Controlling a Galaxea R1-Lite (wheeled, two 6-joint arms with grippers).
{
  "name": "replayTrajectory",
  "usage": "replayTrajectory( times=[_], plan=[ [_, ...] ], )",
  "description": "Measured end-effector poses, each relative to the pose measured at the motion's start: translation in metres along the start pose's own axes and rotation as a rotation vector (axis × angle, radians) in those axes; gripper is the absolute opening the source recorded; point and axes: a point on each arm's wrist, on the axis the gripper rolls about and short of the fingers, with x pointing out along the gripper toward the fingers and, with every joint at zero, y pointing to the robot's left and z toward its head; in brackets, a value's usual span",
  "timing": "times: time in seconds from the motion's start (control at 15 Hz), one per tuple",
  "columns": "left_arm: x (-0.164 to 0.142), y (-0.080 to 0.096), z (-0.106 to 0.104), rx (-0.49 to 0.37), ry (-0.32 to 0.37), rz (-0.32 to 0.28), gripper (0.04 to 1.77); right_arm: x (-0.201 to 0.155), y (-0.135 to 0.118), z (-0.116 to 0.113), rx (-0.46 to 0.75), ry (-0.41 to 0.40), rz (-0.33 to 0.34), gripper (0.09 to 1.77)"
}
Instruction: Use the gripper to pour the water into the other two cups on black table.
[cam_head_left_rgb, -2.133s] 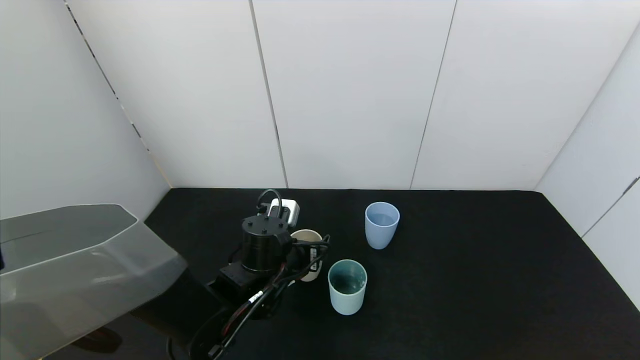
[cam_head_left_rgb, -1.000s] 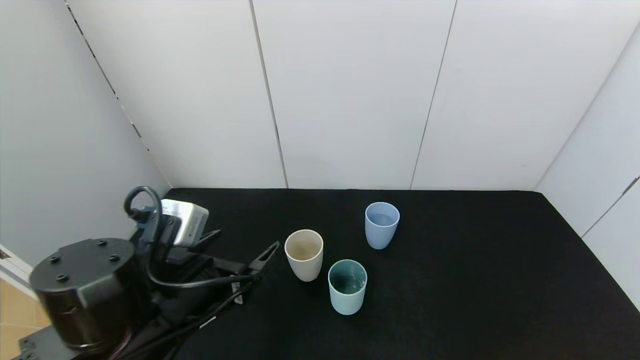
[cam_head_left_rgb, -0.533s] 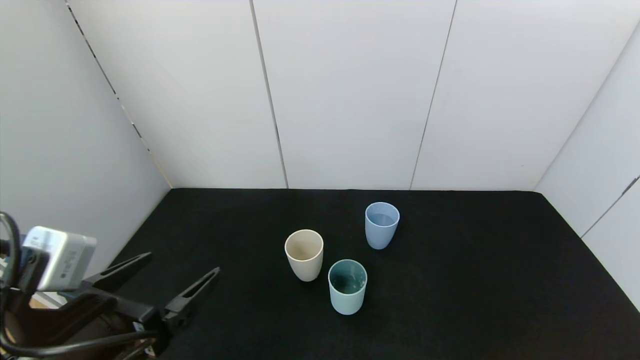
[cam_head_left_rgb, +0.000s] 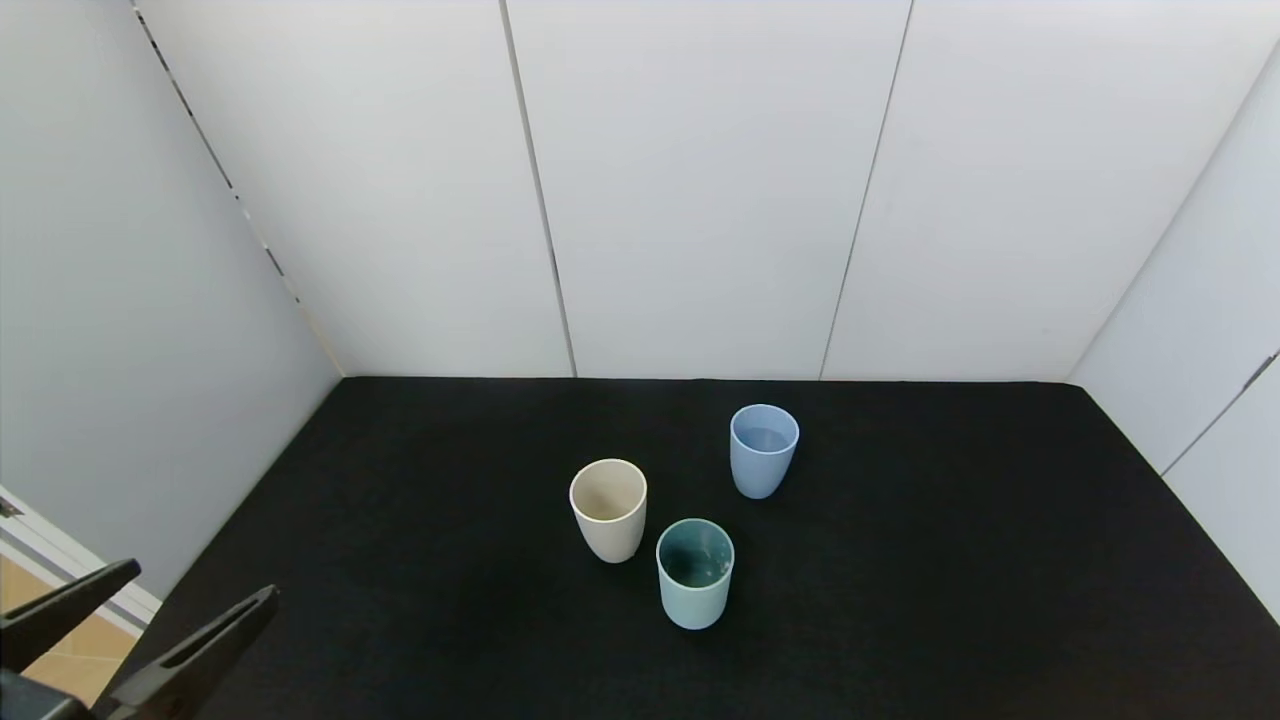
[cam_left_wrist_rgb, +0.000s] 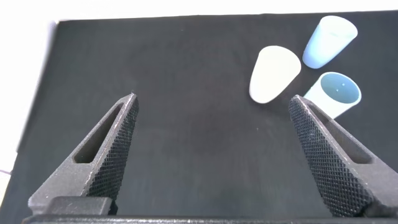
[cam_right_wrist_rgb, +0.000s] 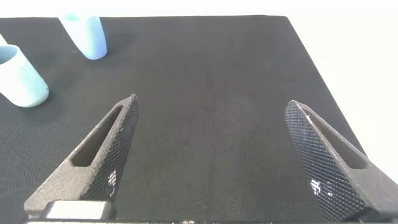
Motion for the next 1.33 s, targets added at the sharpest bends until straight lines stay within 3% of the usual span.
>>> replayTrajectory(
  times=[0.67,1.0,1.33],
  plan=[
    [-0.070,0.000,-0.017,-0.009,-0.107,0.015,1.72,0.000,0.000,0.000,0.000,0.000,0.000,1.71],
    [-0.085,-0.003,-0.036,-0.006,-0.149,0.037,1.72,0.000,0.000,0.000,0.000,0.000,0.000,1.71],
    [-0.094,-0.004,-0.058,0.027,-0.197,0.001,1.72,0.000,0.000,0.000,0.000,0.000,0.000,1.71]
  ],
)
